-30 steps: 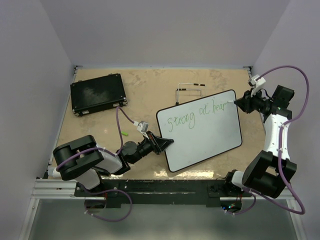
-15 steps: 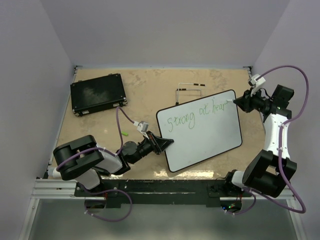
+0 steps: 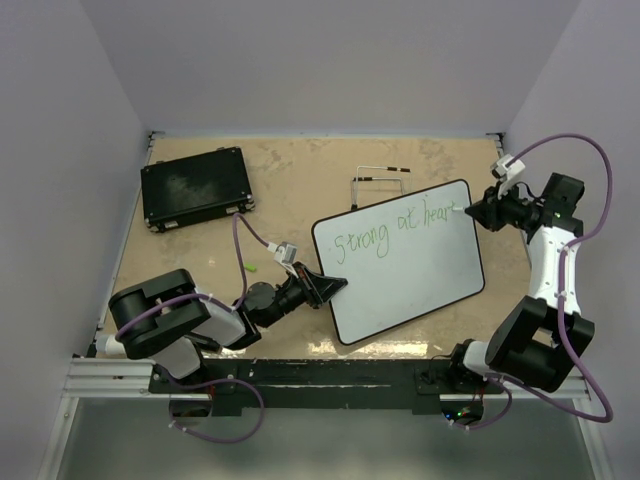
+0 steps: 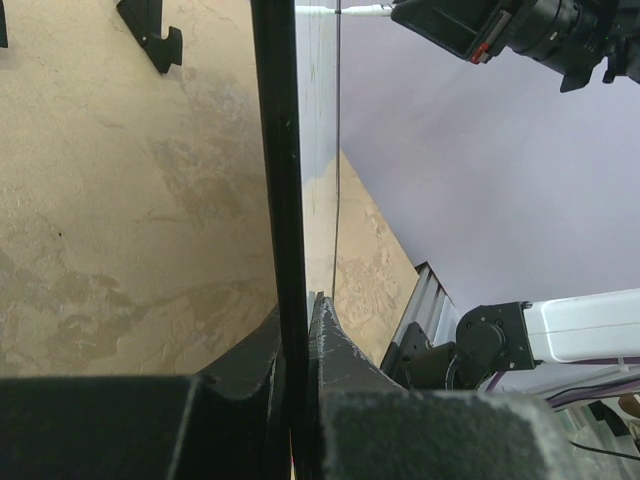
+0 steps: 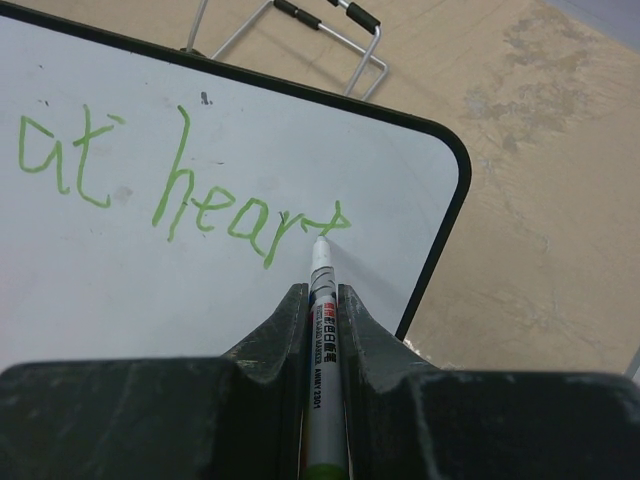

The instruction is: Write a sentence on the whiteboard

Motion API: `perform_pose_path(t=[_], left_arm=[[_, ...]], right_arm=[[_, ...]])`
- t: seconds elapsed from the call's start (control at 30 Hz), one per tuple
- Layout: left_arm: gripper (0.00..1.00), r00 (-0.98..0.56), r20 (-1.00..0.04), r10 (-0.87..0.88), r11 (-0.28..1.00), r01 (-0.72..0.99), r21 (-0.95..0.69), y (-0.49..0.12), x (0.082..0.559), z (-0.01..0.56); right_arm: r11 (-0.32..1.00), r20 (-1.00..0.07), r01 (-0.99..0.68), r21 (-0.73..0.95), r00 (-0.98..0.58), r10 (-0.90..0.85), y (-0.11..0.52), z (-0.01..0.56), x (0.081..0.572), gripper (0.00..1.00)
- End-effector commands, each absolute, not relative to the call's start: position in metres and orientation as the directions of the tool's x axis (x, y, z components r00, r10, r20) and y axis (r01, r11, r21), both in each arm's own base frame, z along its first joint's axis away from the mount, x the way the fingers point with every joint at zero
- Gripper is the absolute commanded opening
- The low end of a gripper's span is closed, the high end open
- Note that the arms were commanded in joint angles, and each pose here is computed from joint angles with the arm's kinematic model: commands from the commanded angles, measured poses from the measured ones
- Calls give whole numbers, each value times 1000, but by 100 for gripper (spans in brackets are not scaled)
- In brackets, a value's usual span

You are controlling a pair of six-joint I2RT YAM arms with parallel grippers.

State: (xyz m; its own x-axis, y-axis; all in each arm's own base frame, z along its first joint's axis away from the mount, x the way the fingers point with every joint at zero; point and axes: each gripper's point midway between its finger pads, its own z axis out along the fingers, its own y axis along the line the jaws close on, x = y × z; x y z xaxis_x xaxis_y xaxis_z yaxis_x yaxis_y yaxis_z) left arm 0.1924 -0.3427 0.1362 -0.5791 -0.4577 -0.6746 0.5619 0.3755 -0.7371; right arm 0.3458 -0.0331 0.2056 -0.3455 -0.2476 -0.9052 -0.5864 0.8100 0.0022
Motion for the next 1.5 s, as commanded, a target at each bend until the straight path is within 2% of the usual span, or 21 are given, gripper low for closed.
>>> perform_pose_path(t=[0.0,0.3,0.7,1.0,1.47], left_arm=[[0,-487,-788,-378,383,693,-612,-347,185,135],[0,-486,-787,-380,381,693,-611,-347,185,137],[0,-495,-783,-376,385,686,-618,-345,184,133],[0,-502,-772,-390,387,671,-633,-343,186,134],[0,-490,-751,-443,375,660,-651,-336,188,148]], right_arm=[[797,-886,-604,-4,-367,-282,-32,197,336,0],[818,-862,-574,-28,-401,-311,-39,186,332,0],[842,-900,-532,-91,-318,-298,-45,235,349,0],[805,-933,-572,-153,-184,-308,-17,292,318,0],[692,-922,-714,-105,-191,-338,21,276,269,0]])
